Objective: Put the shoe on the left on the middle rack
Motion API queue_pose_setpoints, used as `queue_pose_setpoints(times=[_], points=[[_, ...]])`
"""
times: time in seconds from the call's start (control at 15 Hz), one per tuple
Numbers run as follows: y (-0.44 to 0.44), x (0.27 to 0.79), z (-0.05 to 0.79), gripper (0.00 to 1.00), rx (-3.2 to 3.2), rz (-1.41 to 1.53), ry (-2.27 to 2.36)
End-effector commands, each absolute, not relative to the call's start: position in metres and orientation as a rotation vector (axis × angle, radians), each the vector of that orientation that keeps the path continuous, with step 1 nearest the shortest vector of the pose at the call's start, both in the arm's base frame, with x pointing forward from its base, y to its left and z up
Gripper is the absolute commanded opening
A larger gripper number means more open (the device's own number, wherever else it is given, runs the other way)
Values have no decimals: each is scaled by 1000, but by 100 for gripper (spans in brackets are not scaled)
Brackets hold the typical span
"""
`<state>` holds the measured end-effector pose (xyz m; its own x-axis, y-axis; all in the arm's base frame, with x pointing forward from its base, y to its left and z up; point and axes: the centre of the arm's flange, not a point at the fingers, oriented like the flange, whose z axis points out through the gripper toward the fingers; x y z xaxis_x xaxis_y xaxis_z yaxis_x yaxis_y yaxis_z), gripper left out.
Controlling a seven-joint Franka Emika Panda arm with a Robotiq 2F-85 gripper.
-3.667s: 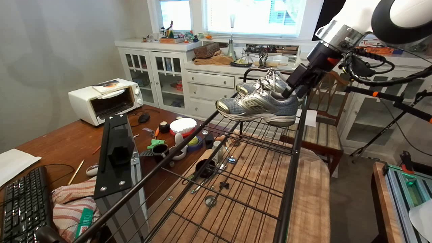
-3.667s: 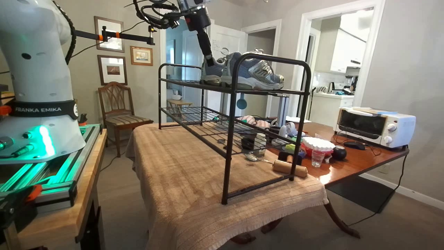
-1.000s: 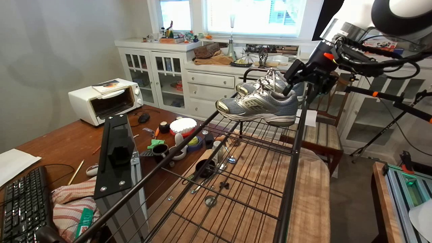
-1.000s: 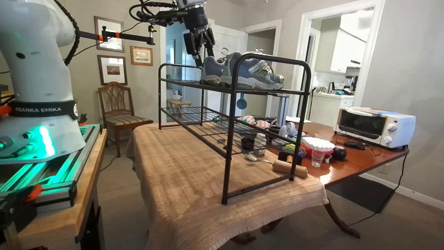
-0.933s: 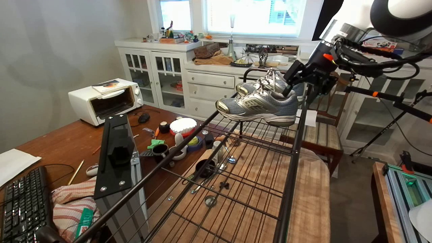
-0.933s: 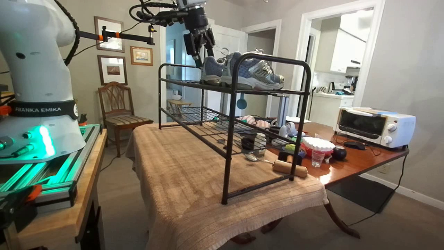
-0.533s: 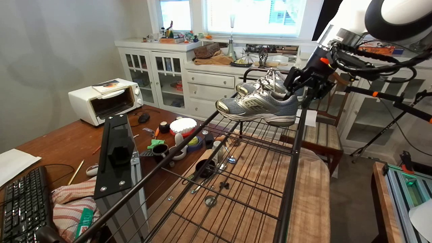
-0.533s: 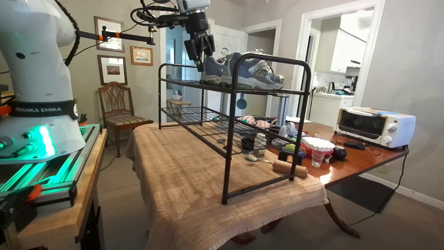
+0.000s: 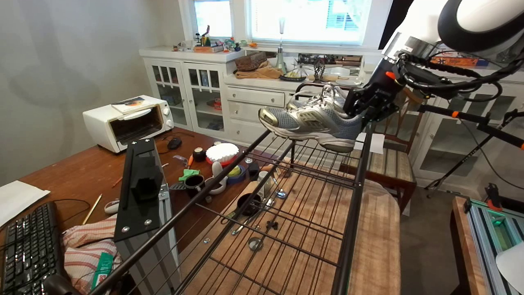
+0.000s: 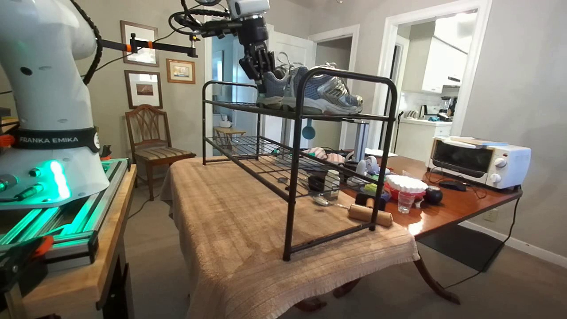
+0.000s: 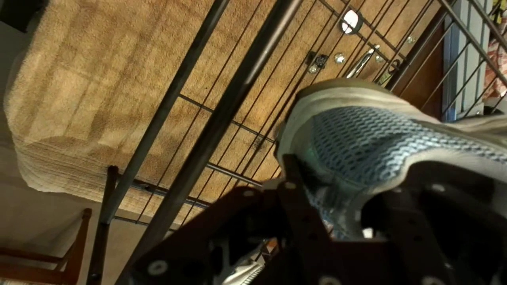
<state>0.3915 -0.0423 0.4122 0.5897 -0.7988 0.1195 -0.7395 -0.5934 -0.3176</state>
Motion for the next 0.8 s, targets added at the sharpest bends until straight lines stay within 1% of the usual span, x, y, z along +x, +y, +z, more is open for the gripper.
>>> queue_pose_setpoints(times=[0.0, 0.13, 0.27, 0.73], points=[[-44, 390, 413, 5, -2578, -379, 1276], [-43, 387, 415, 1, -2591, -385, 1262], [-38, 379, 420, 3, -2602, -398, 1240], [-6, 352, 432, 3, -2693, -424, 1059]])
